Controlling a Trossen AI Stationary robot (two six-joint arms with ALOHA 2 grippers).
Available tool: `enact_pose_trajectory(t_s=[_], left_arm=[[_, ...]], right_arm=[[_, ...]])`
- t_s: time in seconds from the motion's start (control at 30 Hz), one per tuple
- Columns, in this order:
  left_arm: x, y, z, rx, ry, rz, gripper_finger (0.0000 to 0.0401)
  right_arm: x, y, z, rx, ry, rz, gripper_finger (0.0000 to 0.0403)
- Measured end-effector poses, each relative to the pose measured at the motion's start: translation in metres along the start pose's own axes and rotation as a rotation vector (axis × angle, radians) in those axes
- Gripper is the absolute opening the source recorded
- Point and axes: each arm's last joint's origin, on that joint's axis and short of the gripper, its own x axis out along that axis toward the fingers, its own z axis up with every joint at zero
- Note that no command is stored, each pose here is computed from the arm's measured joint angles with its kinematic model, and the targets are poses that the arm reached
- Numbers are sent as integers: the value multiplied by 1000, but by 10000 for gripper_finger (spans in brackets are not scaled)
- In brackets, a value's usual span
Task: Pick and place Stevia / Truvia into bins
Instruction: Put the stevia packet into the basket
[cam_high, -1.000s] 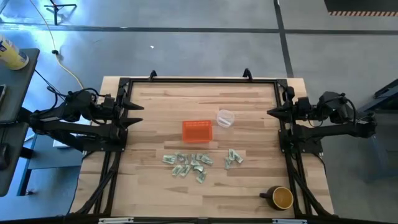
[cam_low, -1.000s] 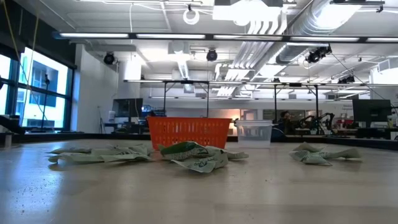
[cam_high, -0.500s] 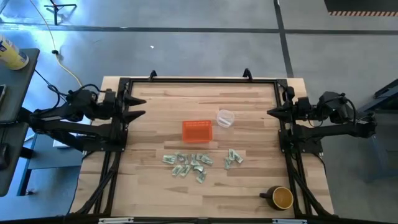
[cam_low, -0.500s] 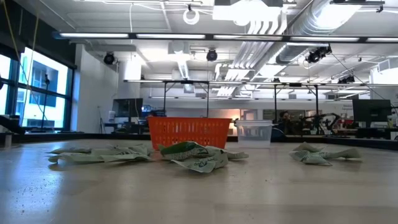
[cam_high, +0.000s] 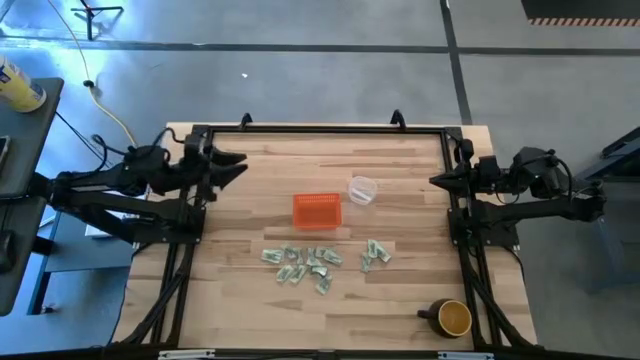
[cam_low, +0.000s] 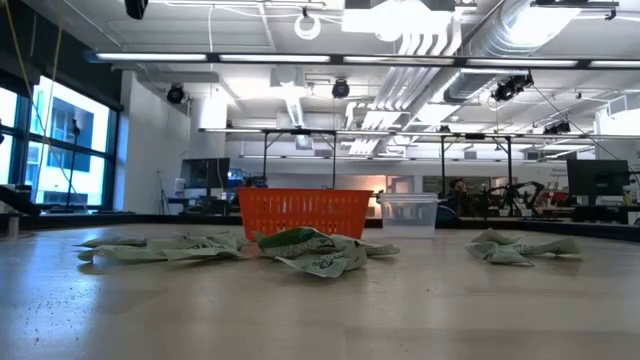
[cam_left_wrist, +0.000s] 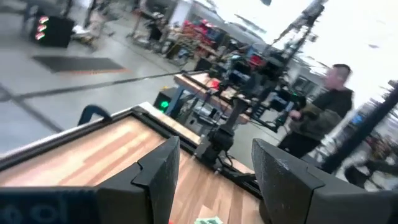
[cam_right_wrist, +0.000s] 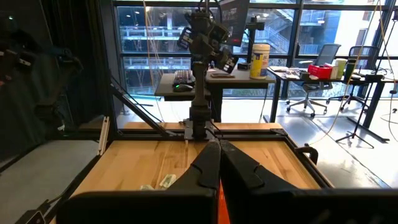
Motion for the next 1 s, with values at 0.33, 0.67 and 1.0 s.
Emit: enact_pose_trajectory(t_s=[0.33,0.67,1.0], left_arm=[[32,-6,-19,-254,174,-38,231],[52,-22,-19,-304,225,-304,197],[68,-20,-43,-208,452,-359,167]], right_arm=[[0,0,1,22,-16,0,0],[4,-8,19,469,-254,-241,0],[34,-8,16,685,-228,-224,1]])
